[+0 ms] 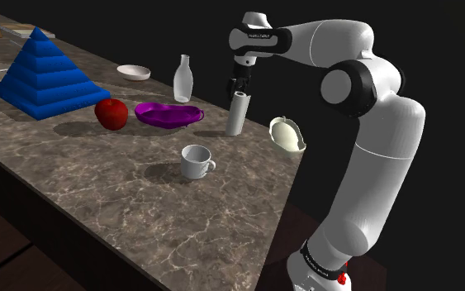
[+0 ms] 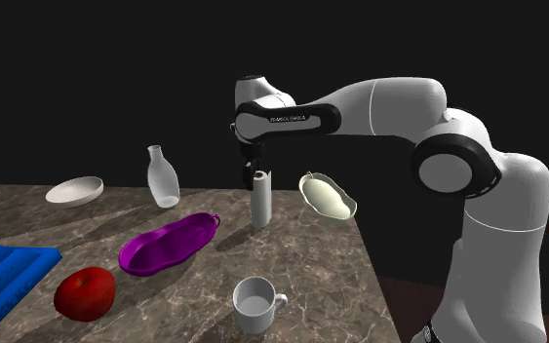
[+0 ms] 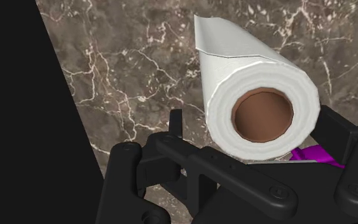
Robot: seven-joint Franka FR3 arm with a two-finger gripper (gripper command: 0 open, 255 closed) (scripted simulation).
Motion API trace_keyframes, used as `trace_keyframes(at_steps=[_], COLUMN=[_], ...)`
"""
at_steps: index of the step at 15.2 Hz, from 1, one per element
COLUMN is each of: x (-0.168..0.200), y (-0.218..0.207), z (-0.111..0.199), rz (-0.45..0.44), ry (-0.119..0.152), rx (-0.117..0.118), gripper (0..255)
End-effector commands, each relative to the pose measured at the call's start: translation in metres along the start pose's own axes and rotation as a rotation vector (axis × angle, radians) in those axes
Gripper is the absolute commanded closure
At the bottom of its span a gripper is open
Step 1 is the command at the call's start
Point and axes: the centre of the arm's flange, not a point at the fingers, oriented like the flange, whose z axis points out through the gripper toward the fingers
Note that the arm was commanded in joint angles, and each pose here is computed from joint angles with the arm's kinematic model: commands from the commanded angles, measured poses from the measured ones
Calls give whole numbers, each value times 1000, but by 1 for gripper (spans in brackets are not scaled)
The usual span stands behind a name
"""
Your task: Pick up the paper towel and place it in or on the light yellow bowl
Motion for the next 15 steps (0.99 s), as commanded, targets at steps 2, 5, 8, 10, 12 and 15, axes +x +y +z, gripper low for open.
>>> trace_keyframes(at_steps=[2, 5, 8, 10, 12, 15], x=[0, 0, 0, 0, 0, 1], y=[0, 0, 0, 0, 1, 1], z=[0, 0, 0, 0, -11, -26], rz=[0, 0, 0, 0, 0, 0], ry=[0, 0, 0, 0, 0, 0], rx=[0, 0, 0, 0, 0, 0], gripper=[255, 255, 255, 255, 255, 255])
